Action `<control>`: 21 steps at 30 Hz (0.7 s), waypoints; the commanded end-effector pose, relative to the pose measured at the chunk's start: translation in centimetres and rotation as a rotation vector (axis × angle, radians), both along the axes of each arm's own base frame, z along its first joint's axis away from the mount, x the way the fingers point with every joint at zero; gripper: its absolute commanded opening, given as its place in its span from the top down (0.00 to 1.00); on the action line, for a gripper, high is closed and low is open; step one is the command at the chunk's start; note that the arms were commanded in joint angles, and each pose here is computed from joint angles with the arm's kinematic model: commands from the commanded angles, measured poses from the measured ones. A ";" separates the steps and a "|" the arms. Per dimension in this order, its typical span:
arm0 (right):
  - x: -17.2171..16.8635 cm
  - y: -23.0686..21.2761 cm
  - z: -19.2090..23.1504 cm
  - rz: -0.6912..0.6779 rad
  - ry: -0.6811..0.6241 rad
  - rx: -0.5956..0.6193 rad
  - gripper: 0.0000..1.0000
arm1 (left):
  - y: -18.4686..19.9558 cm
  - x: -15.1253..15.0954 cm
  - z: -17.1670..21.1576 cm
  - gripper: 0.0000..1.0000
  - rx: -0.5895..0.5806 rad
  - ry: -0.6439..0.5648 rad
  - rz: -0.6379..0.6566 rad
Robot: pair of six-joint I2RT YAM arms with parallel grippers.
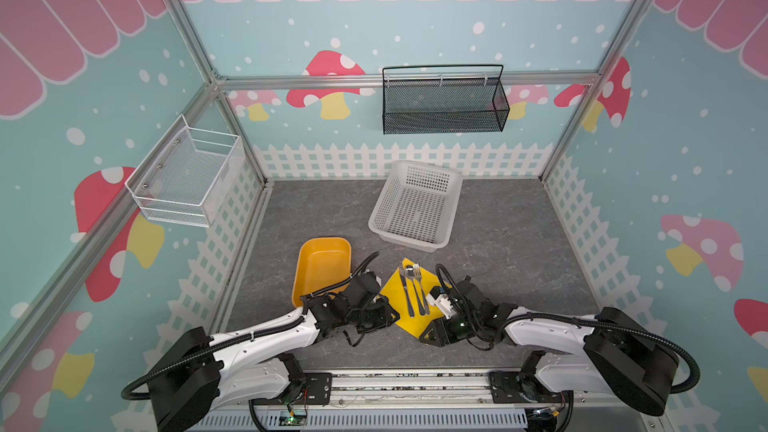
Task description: Place the utensils on the paper napkin and roll it up
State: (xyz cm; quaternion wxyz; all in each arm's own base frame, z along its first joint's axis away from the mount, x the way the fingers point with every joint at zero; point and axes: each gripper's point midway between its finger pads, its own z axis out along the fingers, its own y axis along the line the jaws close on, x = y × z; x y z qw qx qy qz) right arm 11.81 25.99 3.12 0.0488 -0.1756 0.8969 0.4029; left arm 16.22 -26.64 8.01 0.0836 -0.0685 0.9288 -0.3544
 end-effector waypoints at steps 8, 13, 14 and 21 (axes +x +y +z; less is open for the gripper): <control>0.1 -1.0 -1.8 -0.042 0.051 -0.111 0.51 | -3.5 1.8 0.4 0.81 -0.114 -0.022 0.004; 0.1 -1.0 -1.6 -0.045 0.057 -0.113 0.51 | -3.7 2.0 -0.1 0.84 -0.119 -0.025 0.015; 0.3 -1.0 -1.5 -0.053 0.051 -0.118 0.50 | -3.8 2.0 -0.3 0.84 -0.118 -0.023 0.014; 1.1 -1.0 -0.3 -0.109 0.015 -0.101 0.49 | -4.6 1.0 -1.4 0.88 -0.074 -0.014 -0.043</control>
